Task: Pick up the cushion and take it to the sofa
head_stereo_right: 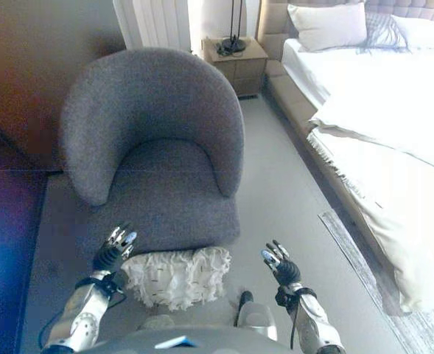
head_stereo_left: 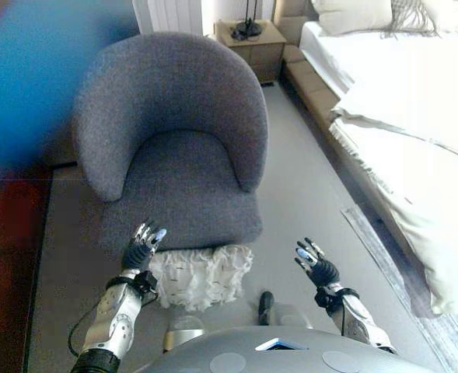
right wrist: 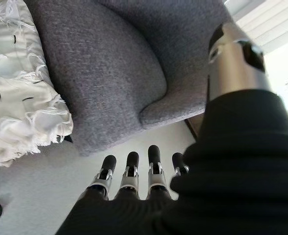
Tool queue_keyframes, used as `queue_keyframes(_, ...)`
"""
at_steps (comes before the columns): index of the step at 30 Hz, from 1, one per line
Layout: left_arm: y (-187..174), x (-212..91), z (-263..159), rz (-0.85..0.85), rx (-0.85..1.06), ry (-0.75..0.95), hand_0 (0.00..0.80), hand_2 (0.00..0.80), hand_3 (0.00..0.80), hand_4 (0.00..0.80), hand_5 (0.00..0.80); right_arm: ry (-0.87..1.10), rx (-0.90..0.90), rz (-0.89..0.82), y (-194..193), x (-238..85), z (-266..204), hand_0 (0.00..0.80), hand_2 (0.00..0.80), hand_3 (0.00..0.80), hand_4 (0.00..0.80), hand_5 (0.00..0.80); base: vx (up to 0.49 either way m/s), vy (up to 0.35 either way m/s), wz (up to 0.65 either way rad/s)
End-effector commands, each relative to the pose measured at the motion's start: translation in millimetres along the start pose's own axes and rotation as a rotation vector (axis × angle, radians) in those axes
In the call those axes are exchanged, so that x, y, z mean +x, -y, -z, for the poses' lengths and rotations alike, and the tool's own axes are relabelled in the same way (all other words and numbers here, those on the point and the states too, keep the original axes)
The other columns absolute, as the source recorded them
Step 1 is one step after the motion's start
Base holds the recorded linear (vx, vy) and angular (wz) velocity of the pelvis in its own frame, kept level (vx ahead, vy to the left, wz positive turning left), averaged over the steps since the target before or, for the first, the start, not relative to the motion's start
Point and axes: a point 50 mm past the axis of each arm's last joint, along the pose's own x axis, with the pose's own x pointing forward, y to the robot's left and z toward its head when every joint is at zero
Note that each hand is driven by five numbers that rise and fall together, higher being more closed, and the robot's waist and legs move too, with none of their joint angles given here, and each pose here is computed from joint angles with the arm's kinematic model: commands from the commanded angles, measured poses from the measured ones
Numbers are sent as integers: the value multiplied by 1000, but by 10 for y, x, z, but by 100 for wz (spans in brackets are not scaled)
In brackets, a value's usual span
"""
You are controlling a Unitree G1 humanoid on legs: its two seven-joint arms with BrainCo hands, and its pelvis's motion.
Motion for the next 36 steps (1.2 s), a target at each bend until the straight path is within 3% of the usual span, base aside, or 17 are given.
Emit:
queue_keyframes(1, 85, 6, -180, 30, -33, 116, 0, 0, 0, 0, 0, 73, -69, -54, 1, -39, -189, 0, 0, 0, 0, 0, 141, 170, 15)
queue_keyframes(13, 97, 101, -238, 93, 69, 125, 0, 0, 0, 0, 0, 91, -91, -61, -40, -26, -200, 0, 0, 0, 0, 0, 82, 188, 4)
queue_keyframes(19, 231, 329, -528, 111, 194, 221, 0, 0, 0, 0, 0, 138, -133, -101, -235, 242, -443, 0, 0, 0, 0, 0, -51, 16, -8)
queue_keyframes(22, 329, 433, -637, 155, 157, 236, 0, 0, 0, 0, 0, 177, -134, -130, -328, 305, -579, 0, 0, 0, 0, 0, -93, -6, -10)
queue_keyframes(26, 427, 474, -576, 268, 6, 178, 0, 0, 0, 0, 0, 205, -67, -166, -423, 308, -594, 0, 0, 0, 0, 0, 20, 3, 13)
queue_keyframes(28, 484, 437, -524, 351, -118, 150, 0, 0, 0, 0, 0, 203, 58, -240, -500, 294, -589, 0, 0, 0, 0, 0, 43, 32, 5)
queue_keyframes(33, 780, 250, -213, 721, -773, 9, 0, 0, 0, 0, 0, 191, 714, -783, -909, 147, -413, 0, 0, 0, 0, 0, -1, 11, -8)
queue_keyframes(36, 956, 172, -75, 843, -946, -42, 0, 0, 0, 0, 0, 225, 883, -938, -1095, 134, -431, 0, 0, 0, 0, 0, -3, -9, 6)
